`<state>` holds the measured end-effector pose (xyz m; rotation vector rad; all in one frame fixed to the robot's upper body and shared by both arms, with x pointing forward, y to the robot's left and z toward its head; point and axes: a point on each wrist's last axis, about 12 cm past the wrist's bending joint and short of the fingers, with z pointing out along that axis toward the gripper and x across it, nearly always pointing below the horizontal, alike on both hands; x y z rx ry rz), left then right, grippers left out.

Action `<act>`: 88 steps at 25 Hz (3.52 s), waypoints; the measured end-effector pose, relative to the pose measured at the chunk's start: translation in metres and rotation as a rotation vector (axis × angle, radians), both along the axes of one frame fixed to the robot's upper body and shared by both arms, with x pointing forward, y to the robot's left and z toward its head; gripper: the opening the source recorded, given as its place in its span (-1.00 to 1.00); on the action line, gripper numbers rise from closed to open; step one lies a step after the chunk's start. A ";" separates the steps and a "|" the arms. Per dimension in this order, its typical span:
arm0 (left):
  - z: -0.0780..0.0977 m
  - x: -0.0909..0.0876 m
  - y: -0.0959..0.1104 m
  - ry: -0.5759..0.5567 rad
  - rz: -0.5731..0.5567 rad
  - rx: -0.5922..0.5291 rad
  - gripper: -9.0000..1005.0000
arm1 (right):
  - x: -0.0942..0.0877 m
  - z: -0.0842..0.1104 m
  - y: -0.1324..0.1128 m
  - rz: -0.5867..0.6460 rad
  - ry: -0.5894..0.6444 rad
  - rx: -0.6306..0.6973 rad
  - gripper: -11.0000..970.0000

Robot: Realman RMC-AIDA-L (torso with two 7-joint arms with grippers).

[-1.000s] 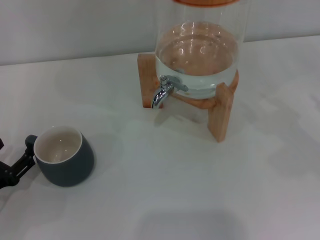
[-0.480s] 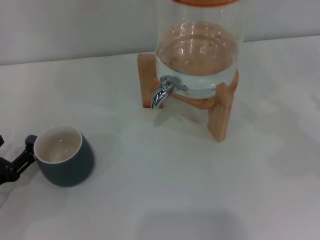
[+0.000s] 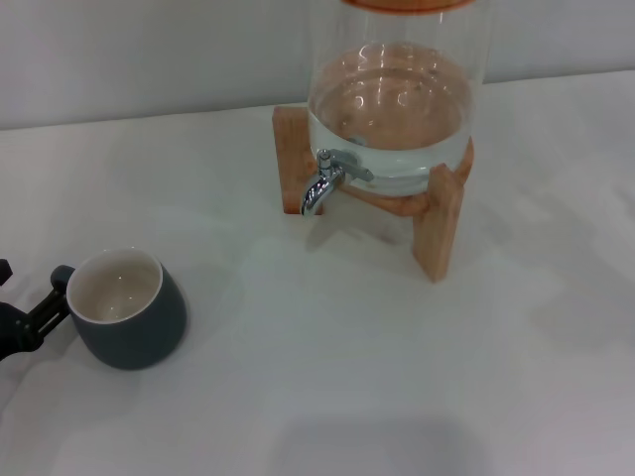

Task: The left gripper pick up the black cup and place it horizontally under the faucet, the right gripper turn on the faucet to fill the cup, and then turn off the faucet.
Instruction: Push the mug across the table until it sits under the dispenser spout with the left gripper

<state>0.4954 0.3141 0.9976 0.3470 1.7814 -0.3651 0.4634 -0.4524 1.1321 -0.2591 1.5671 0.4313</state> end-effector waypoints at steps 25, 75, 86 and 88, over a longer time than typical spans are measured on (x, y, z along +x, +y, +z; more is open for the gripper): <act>0.001 0.002 -0.005 -0.005 -0.019 0.000 0.23 | -0.001 0.000 0.000 0.000 0.000 0.001 0.25; 0.014 0.022 -0.027 -0.060 -0.123 -0.014 -0.69 | -0.003 -0.001 -0.001 -0.018 -0.008 0.012 0.25; 0.023 0.041 -0.047 -0.035 -0.189 -0.061 -0.69 | -0.004 -0.001 0.001 -0.002 -0.013 0.016 0.24; 0.024 0.045 -0.051 -0.009 -0.204 -0.075 -0.69 | -0.004 -0.001 0.001 -0.002 -0.014 0.016 0.24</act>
